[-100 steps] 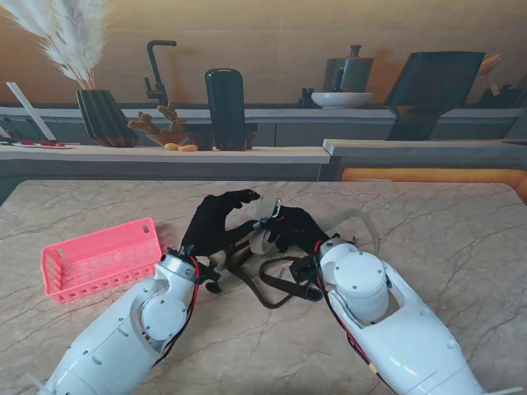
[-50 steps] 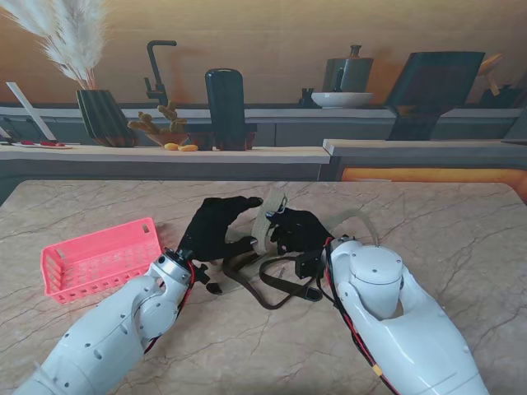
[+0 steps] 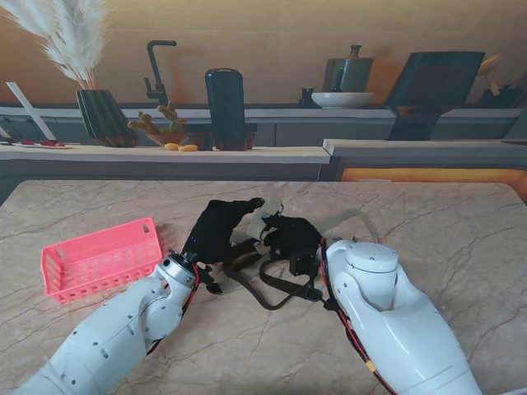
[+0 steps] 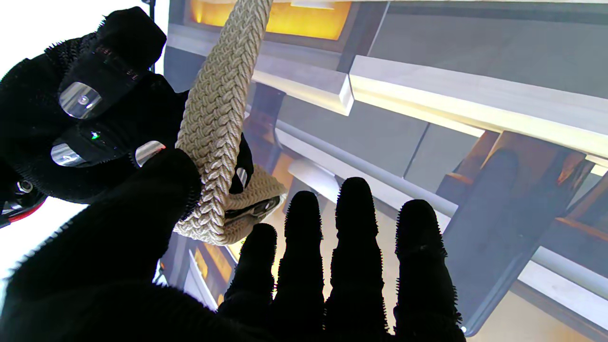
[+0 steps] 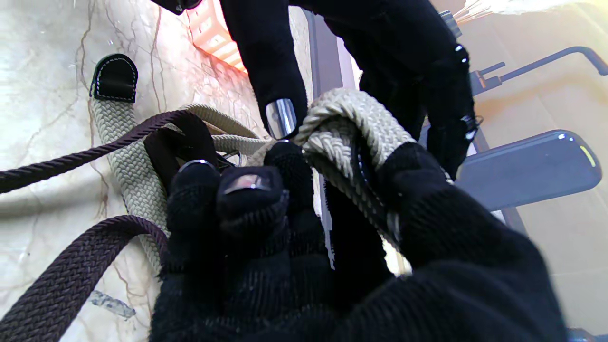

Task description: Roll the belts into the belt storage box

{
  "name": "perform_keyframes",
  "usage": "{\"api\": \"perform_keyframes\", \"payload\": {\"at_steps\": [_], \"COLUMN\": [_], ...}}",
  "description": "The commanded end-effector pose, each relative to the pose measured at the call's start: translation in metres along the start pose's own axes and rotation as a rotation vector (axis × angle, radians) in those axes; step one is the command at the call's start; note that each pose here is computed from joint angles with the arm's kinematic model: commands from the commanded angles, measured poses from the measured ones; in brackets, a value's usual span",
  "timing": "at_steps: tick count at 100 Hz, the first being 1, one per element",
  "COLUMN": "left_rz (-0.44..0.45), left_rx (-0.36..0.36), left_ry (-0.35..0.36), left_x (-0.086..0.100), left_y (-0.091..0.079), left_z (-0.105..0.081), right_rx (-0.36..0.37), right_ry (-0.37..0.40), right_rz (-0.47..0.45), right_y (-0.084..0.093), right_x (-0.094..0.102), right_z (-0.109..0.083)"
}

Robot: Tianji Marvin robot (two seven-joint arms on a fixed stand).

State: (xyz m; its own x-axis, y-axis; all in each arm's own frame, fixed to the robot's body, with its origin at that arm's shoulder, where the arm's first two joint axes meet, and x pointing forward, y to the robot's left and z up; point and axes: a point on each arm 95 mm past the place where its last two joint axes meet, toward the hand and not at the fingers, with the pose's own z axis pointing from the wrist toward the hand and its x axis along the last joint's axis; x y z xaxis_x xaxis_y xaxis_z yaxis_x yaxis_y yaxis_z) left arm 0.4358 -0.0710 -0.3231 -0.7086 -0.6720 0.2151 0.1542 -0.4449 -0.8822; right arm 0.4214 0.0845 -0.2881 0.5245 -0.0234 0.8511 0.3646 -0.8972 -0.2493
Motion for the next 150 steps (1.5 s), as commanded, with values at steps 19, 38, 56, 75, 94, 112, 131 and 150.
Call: {"api": "perform_keyframes", "payload": {"at_steps": [19, 38, 56, 75, 94, 112, 131, 150], "left_rz": [-0.012, -0.003, -0.007, -0.006, -0.008, -0.018, -0.03, -0.037], "left_rx": [0.031, 0.027, 0.037, 0.046, 0.066, 0.068, 0.067, 0.084], "left_ry": [0.034, 0.054, 0.058, 0.054, 0.055, 0.054, 0.035, 0.017], "left_x": [0.009, 0.01, 0.011, 0.011, 0.012, 0.012, 0.013, 0.012], "left_y": [0.0, 0.002, 0.001, 0.001, -0.001, -0.002, -0.001, -0.004], "left_z": [0.007, 0.009, 0.01, 0.012, 0.015, 0.016, 0.016, 0.016], "right_rx": [0.047, 0.082, 0.101, 0.133, 0.162, 0.165, 0.172, 0.135], "right_ry": [-0.076, -0.13, -0.154, -0.19, -0.245, -0.273, -0.285, -0.26], "right_rz": [0.115, 0.29, 0.289, 0.268, 0.215, 0.132, 0.037, -0.089], "right_y": [-0.006, -0.006, -0.004, -0.003, -0.002, 0.001, 0.005, 0.01], "right_x": [-0.006, -0.007, -0.008, -0.01, -0.011, -0.013, -0.017, -0.019], "right_z": [0.004, 0.003, 0.005, 0.005, 0.007, 0.008, 0.009, 0.01]}}
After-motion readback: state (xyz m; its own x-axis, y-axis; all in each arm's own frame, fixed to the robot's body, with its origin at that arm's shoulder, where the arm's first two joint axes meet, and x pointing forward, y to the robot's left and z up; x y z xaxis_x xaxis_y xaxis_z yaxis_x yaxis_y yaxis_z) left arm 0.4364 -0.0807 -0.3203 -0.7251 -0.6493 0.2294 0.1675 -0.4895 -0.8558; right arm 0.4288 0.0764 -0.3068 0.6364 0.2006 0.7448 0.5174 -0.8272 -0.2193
